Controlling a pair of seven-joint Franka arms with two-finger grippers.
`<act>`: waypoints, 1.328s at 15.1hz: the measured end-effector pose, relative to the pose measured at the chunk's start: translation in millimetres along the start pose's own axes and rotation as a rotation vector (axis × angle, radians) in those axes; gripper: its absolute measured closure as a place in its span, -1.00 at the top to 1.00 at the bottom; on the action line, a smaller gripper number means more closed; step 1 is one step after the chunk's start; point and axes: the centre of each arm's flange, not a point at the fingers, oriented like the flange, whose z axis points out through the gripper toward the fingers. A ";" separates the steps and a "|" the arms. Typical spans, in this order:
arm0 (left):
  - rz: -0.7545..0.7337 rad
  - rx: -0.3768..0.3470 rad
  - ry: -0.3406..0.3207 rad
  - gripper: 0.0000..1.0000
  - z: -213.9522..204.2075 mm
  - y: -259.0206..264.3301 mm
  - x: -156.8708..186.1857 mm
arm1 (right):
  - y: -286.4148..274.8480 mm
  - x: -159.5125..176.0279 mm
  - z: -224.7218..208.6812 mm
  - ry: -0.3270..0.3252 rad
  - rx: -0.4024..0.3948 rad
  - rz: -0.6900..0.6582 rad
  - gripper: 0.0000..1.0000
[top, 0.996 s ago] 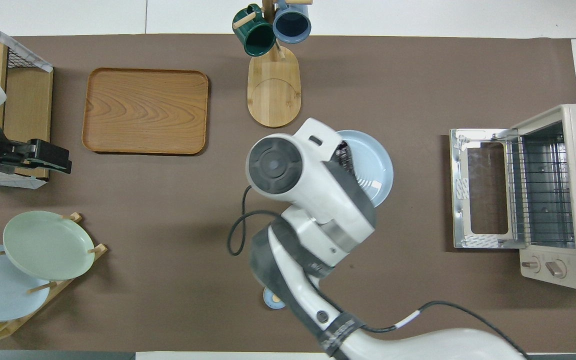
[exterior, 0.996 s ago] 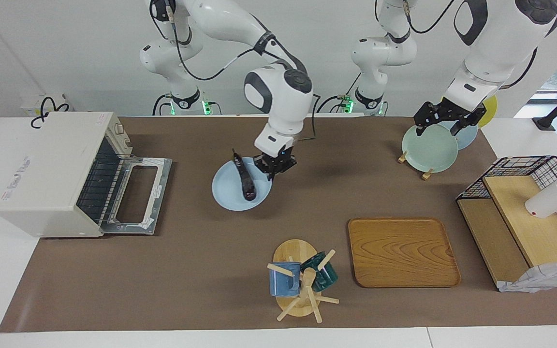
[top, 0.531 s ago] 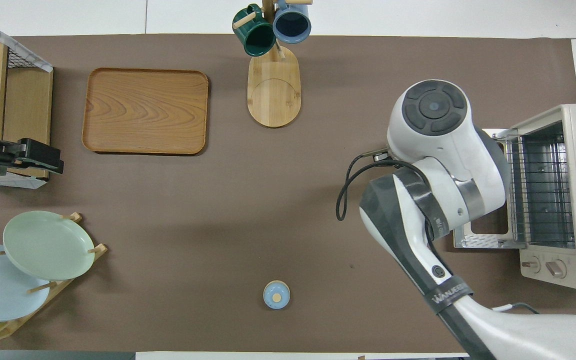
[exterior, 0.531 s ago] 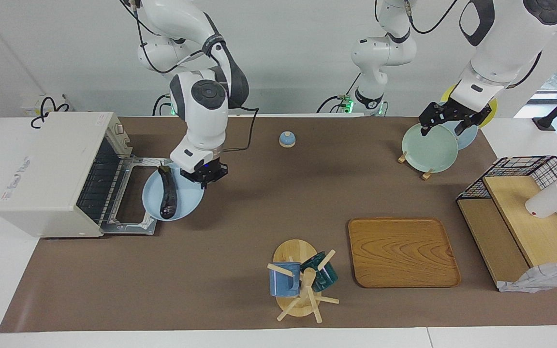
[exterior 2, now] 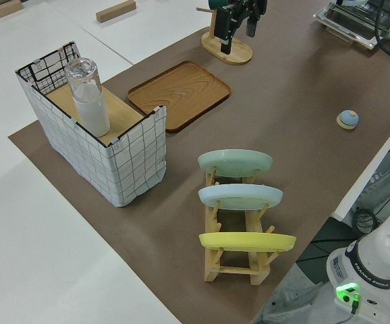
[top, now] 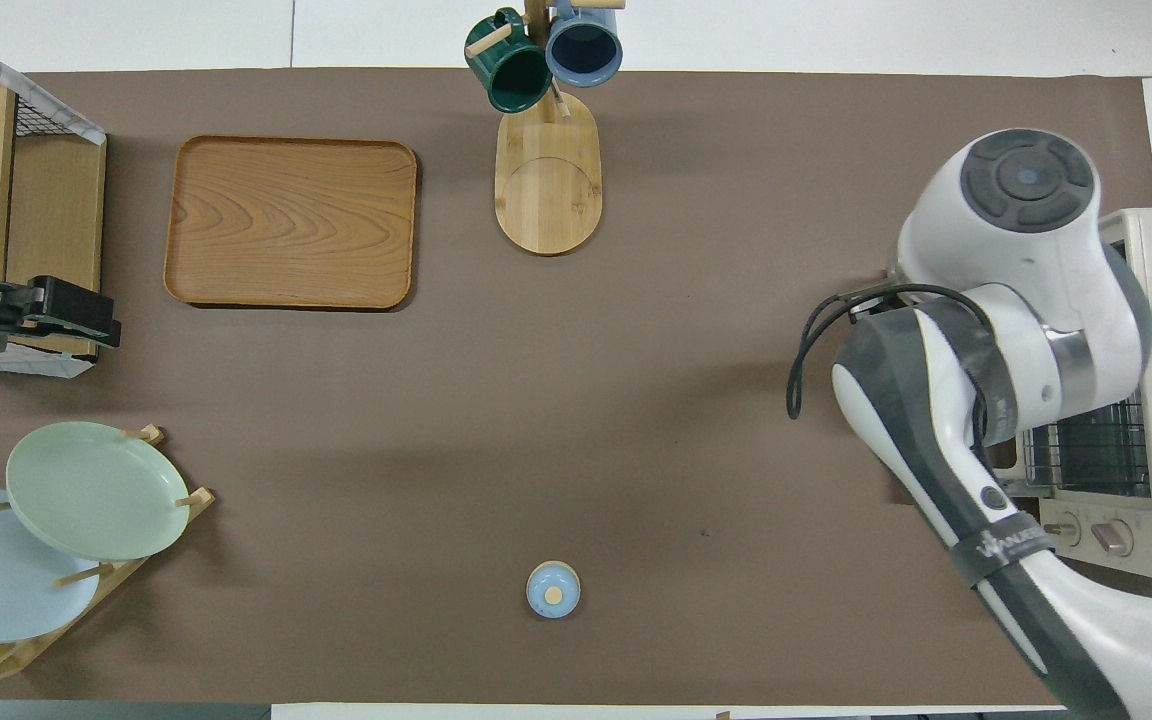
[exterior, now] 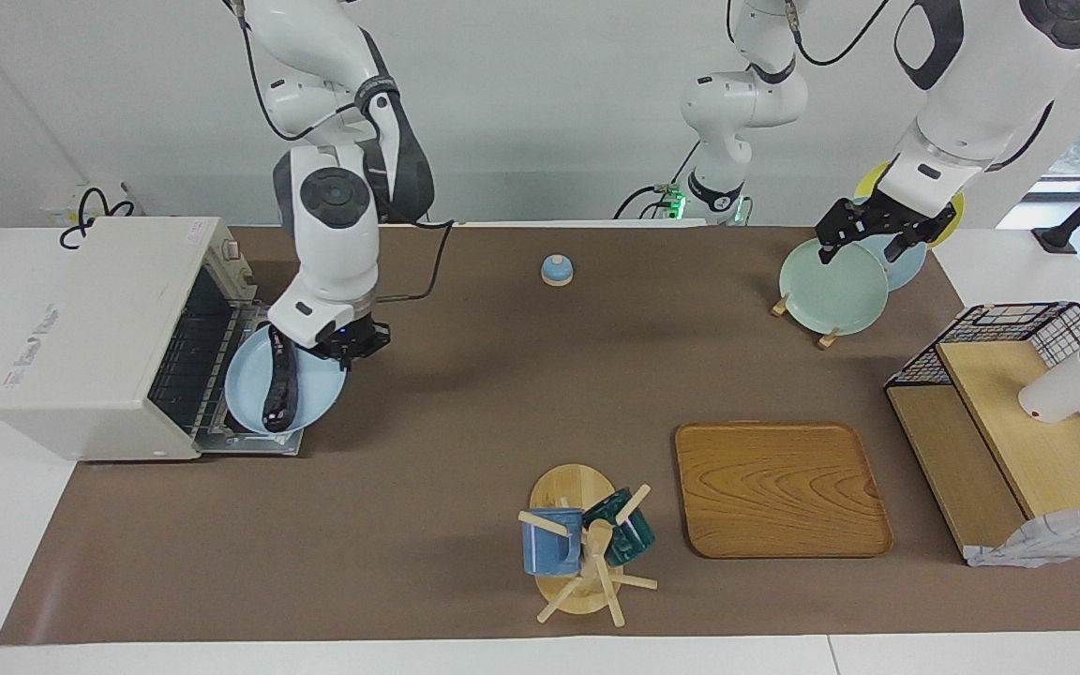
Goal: Put eggplant into oven
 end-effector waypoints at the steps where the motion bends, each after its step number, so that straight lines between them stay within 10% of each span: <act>1: -0.001 0.000 0.000 1.00 0.0 -0.4 0.0 | 3.3 -3.8 5.1 -0.011 0.003 0.005 -0.95; 13: -0.001 0.000 0.000 1.00 -0.1 -0.6 -0.1 | 45.4 -37.7 53.3 -0.029 0.033 0.004 -0.90; 16: -0.001 0.000 0.000 1.00 -0.1 -0.6 -0.1 | 44.1 -36.8 51.0 -0.020 0.033 0.000 -0.37; 20: -0.001 0.000 0.000 1.00 -0.1 -0.6 -0.1 | 30.5 -24.5 23.4 0.032 0.071 -0.005 -0.29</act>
